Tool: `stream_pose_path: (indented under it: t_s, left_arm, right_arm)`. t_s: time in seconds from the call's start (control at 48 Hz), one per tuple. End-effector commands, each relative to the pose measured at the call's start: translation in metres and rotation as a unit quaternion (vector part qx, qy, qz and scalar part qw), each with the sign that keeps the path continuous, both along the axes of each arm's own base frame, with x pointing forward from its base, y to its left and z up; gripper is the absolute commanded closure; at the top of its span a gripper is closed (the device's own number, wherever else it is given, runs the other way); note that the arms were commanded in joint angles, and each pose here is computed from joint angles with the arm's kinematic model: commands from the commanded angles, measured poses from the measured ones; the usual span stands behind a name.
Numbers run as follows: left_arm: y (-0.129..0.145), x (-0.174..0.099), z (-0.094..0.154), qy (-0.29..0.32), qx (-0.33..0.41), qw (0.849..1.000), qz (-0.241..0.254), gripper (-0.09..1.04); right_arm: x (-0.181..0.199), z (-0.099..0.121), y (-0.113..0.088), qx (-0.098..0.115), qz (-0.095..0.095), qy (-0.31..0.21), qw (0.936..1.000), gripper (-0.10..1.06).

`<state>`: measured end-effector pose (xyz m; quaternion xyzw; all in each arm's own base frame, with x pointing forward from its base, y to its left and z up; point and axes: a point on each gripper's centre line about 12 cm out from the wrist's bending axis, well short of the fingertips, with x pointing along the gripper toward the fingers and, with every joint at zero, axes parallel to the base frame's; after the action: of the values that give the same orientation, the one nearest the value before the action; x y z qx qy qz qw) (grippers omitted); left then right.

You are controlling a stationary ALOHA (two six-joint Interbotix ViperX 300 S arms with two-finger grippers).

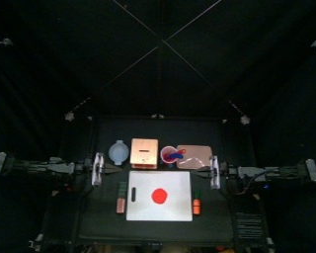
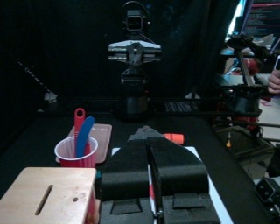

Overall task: Get the cutter from the drawer then cut the dough then place the extra dough in the bowl
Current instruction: Open the drawer

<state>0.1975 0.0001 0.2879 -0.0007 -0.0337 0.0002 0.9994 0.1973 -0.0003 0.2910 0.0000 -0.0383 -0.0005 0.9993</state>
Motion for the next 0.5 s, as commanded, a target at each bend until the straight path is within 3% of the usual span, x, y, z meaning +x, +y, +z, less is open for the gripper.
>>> stream_pose_path:
  t_s: [0.021,0.271,0.5]
  left_arm:
    - [0.011,0.01,-0.011,0.008,-0.006,1.0,0.027,0.83]
    - [0.019,0.022,-0.03,-0.014,-0.05,0.997,0.051,0.84]
    - [0.025,0.031,-0.052,-0.009,-0.11,0.99,0.089,0.84]
  right_arm:
    - [0.011,0.012,-0.007,-0.012,-0.017,-0.007,0.9998,0.96]
    - [0.065,0.007,-0.036,-0.07,-0.055,0.016,0.9959,0.96]
    - [0.12,0.002,-0.07,-0.094,-0.079,-0.001,0.9924,0.96]
